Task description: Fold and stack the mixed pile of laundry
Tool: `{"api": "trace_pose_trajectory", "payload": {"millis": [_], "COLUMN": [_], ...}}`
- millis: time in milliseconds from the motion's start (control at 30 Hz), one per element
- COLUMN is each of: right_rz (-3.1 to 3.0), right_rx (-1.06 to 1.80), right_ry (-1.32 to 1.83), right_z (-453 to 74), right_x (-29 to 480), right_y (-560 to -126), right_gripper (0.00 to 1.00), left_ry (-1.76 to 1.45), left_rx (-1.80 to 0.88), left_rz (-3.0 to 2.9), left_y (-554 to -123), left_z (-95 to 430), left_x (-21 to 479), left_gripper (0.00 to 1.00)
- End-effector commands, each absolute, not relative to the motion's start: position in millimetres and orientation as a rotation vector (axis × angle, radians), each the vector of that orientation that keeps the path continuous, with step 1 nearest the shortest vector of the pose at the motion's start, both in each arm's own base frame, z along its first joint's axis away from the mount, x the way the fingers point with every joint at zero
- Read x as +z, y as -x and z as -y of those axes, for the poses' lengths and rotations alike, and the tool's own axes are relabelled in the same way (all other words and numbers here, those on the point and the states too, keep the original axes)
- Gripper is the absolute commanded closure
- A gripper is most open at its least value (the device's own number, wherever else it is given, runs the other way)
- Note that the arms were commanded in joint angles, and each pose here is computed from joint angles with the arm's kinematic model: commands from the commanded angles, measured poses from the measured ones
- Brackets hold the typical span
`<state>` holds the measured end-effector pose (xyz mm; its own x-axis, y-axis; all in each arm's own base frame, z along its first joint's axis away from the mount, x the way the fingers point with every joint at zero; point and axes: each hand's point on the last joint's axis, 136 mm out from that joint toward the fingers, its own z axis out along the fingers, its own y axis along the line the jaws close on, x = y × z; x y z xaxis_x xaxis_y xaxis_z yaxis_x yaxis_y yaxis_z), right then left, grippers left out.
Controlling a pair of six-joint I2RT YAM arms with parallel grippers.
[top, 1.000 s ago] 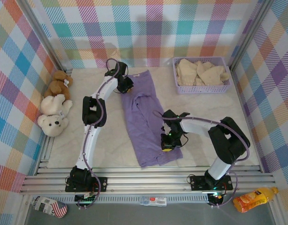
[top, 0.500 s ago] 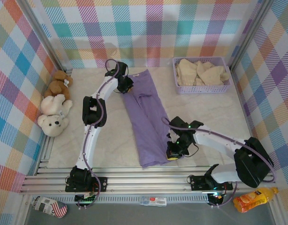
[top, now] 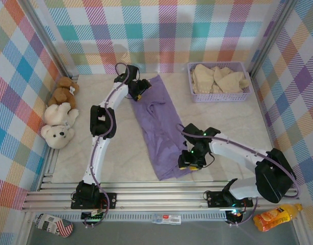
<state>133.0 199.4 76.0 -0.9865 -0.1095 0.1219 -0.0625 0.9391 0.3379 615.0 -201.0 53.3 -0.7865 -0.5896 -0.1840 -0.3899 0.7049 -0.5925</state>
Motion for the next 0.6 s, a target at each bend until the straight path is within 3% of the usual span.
{"api": "trace_pose_trajectory", "payload": {"millis": [0, 233, 567], "right_rz": [3.024, 2.994, 2.860], "right_rx": [-0.483, -0.540, -0.426], "right_ry": [-0.199, -0.674, -1.145], "right_z": [-201, -257, -315], "right_x": [91, 98, 63], "right_y": [-150, -159, -129], "right_gripper": [0.52, 0.59, 0.62], "left_ry": [0.709, 0.574, 0.669], "left_rx": [-0.725, -0.633, -0.614], "left_rz": [-2.625, -2.612, -2.659], "left_y": [-596, -583, -599], "left_z": [191, 178, 163], "left_x": [68, 120, 48], "left_gripper": [0.17, 0.17, 0.19]}}
